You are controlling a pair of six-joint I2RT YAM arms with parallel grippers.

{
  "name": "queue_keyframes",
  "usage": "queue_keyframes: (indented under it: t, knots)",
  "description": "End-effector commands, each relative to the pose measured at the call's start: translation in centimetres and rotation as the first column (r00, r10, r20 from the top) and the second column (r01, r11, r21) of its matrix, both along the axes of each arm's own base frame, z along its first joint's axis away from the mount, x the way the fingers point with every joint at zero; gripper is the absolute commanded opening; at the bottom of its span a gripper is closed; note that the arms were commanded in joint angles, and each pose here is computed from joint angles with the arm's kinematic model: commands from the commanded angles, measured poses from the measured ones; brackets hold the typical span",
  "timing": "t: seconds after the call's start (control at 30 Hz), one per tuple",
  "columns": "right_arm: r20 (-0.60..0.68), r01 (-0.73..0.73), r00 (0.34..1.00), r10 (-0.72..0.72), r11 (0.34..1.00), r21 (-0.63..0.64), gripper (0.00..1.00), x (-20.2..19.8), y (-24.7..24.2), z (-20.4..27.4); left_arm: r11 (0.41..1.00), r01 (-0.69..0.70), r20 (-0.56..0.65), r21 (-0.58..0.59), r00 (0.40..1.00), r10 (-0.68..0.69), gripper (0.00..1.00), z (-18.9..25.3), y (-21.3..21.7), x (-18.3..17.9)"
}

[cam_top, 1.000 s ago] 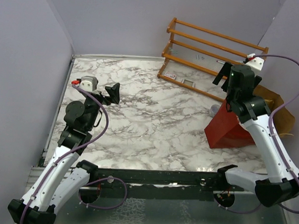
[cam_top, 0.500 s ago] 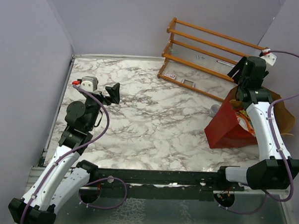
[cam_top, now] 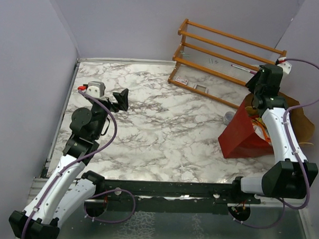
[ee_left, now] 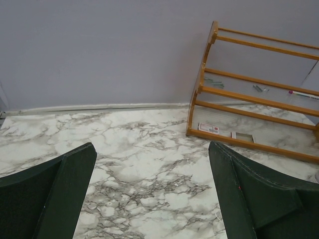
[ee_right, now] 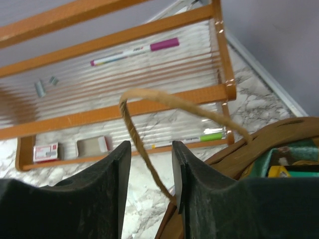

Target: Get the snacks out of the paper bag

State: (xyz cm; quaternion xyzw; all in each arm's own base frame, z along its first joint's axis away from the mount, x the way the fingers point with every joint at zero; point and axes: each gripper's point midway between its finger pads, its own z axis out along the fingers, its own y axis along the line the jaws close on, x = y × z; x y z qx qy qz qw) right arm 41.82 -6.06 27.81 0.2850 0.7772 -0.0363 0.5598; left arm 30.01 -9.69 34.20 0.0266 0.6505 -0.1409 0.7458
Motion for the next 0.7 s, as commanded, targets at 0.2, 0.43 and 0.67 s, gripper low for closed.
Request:
queue_keyframes:
  t: [0.2, 0.43, 0.67]
  knots:
    - [0.115, -0.077, 0.990, 0.078, 0.997, -0.020, 0.18, -1.1, 1.1, 1.8, 1.000, -0.013, 0.031, -0.008, 0.999, 0.014, 0.99, 0.8, 0.2, 0.0]
    - [0.139, -0.069, 0.988, 0.063, 0.997, 0.036, 0.01, -2.7, 1.5, 2.5, 0.999, -0.032, 0.025, -0.011, 0.999, 0.032, 0.99, 0.7, 0.5, 0.0]
    - [0.137, -0.161, 0.978, 0.158, 0.987, 0.011, 0.01, -6.3, 2.9, 4.0, 0.999, -0.034, 0.019, -0.009, 0.999, 0.035, 0.97, 0.5, 0.5, 0.2]
